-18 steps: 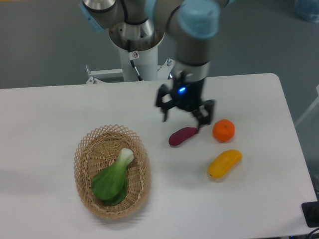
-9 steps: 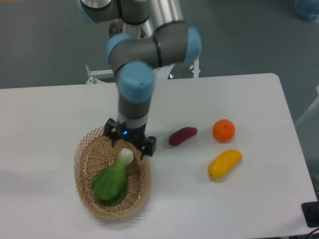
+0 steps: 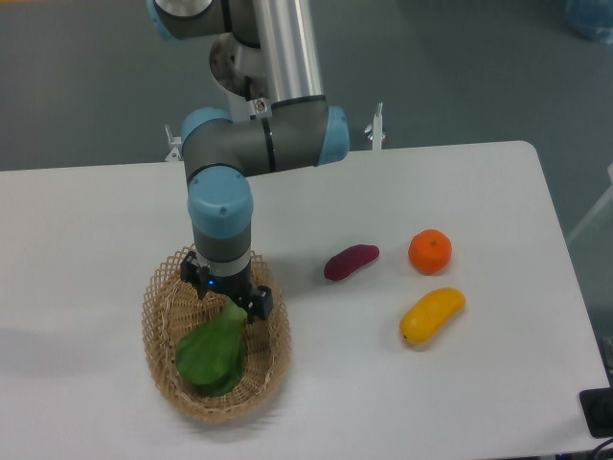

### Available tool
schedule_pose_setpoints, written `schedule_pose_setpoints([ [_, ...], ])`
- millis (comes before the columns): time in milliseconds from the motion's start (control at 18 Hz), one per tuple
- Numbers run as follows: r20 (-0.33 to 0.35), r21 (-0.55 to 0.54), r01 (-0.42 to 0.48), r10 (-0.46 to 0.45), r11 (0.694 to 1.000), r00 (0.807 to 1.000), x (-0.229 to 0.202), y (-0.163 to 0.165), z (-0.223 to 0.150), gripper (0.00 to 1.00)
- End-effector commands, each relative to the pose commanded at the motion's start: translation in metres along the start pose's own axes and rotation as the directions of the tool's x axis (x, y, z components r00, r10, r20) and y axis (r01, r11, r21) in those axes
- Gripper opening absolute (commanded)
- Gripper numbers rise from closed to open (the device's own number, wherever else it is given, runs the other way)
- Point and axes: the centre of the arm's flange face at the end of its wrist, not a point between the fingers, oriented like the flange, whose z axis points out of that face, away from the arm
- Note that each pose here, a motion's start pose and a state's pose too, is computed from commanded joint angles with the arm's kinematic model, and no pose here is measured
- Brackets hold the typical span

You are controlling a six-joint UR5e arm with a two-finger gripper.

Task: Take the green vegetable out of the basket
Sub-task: 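Close the gripper on the white stem of the green bok choy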

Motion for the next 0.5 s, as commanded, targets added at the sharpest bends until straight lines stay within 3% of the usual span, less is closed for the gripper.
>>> schedule_pose_setpoints([
  [389, 0.013, -0.028, -0.007, 0.007, 1.0, 1.0, 0.0078, -0.0017, 0.012, 1.0],
  [500, 0.031, -0.041, -0.007, 0.008, 0.999, 1.0, 0.0075, -0.0016, 0.0116, 0.92],
])
